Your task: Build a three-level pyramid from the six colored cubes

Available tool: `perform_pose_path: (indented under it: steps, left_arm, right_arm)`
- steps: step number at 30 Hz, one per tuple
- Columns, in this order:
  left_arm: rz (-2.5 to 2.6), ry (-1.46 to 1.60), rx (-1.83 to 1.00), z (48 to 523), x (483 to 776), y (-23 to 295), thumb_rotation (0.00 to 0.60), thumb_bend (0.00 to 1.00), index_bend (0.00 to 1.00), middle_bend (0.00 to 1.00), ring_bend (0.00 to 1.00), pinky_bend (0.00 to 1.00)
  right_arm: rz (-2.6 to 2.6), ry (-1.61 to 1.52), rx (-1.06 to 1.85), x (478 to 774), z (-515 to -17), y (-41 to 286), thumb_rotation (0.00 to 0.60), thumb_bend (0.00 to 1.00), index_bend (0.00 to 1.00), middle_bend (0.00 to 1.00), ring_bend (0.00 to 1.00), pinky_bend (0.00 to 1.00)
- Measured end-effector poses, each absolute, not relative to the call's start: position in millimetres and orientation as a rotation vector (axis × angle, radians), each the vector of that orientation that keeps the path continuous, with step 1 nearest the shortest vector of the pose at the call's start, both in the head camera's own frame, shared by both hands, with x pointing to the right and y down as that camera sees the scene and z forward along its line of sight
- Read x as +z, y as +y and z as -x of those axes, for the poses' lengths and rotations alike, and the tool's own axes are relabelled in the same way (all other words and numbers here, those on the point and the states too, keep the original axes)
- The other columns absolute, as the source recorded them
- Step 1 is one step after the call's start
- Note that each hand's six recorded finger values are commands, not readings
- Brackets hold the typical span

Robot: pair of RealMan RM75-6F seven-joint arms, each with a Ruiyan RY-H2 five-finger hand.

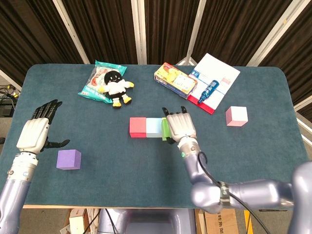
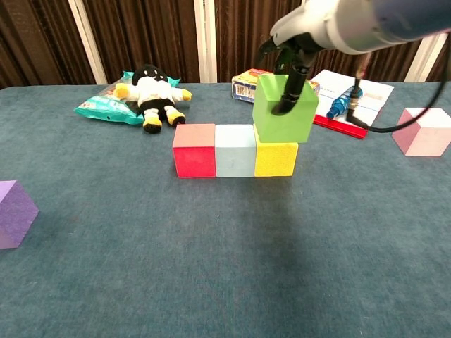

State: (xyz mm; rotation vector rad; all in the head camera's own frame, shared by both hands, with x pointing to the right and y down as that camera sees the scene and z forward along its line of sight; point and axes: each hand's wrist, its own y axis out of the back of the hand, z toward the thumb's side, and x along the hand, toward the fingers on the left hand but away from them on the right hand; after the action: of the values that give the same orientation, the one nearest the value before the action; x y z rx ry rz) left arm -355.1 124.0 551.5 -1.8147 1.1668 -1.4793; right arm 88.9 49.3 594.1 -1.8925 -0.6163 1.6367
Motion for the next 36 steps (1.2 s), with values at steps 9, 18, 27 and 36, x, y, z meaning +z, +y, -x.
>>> perform_pose_path:
  steps: [9, 18, 27, 36]
  left_arm:
    - [1.832, 1.177, -1.488, 357.8, 554.1, 123.0, 0.6, 0.09, 0.0, 0.0, 0.0, 0.01]
    - [1.838, 1.181, -1.497, 359.8, 556.5, 122.1, 0.6, 0.09, 0.0, 0.0, 0.0, 0.01]
    - [1.838, 1.184, -1.503, 360.8, 558.2, 121.7, 0.6, 0.09, 0.0, 0.0, 0.0, 0.01]
    - [1.839, 1.176, -1.508, 360.6, 560.8, 122.0, 0.6, 0.09, 0.0, 0.0, 0.0, 0.01]
  right_arm:
    - [1.876, -0.705, 1.706, 610.1, -65.3, 37.4, 0.6, 0.36, 0.0, 0.46, 0.33, 0.01]
    - [1.88, -0.681, 1.735, 621.9, -55.0, 35.5, 0.6, 0.36, 0.0, 0.46, 0.33, 0.01]
    - [1.896, -0.65, 1.727, 628.7, -48.2, 33.1, 0.6, 0.36, 0.0, 0.46, 0.33, 0.01]
    - [1.896, -0.65, 1.723, 631.8, -44.6, 28.2, 0.6, 0.36, 0.0, 0.46, 0.33, 0.01]
